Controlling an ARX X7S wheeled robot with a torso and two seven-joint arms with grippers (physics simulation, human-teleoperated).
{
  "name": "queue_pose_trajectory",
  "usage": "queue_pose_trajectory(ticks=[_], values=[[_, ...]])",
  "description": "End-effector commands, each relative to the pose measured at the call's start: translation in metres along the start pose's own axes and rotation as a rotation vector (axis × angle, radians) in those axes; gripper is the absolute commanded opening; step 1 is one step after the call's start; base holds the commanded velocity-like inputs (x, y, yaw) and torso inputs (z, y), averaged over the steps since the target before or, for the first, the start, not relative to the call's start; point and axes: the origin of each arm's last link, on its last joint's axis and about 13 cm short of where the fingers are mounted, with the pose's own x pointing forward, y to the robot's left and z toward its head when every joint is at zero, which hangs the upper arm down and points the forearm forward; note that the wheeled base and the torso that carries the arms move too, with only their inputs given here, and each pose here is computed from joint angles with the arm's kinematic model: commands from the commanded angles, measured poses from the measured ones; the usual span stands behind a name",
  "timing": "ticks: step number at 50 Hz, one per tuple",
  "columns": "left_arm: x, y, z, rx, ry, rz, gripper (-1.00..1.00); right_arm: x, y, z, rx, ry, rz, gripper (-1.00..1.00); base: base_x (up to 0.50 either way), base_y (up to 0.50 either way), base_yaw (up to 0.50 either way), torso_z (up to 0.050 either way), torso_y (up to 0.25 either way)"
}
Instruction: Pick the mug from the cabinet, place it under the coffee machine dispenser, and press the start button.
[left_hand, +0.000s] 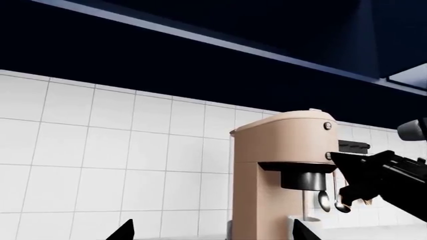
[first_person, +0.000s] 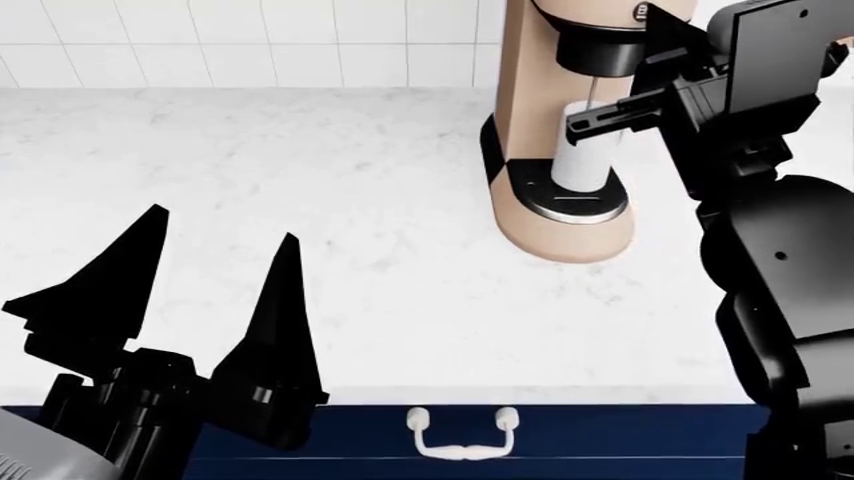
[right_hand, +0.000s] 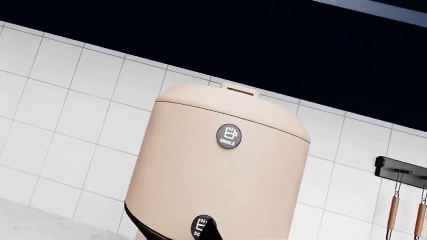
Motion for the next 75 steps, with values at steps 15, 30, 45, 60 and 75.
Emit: queue_pose_trajectory(ticks=[15, 30, 45, 60, 75], values=[[0.0, 0.0, 0.0, 0.0, 0.001, 0.002, 1.0, 0.011, 0.004, -0.021, 0.042, 0.122, 0.017, -1.0, 0.0, 0.0, 0.0, 0.002, -0.006], [-0.001, 0.0, 0.0, 0.001, 0.001, 0.004, 1.0, 0.001, 0.006, -0.01, 0.05, 0.087, 0.017, -1.0, 0.0, 0.0, 0.0, 0.001, -0.005], [0.002, 0.001, 0.0, 0.002, -0.008, 0.006, 1.0, -0.066, 0.005, 0.053, 0.062, -0.094, 0.045, -1.0, 0.0, 0.0, 0.0, 0.0, -0.001], [0.005, 0.007, 0.009, 0.016, -0.053, 0.046, 1.0, -0.115, -0.046, 0.092, 0.005, -0.273, -0.13, 1.0, 0.0, 0.0, 0.0, 0.0, 0.0], [0.008, 0.027, 0.063, 0.094, -0.29, 0.12, 1.0, -0.154, -0.081, 0.109, 0.015, -0.457, -0.174, 1.0, 0.0, 0.0, 0.0, 0.0, 0.0]])
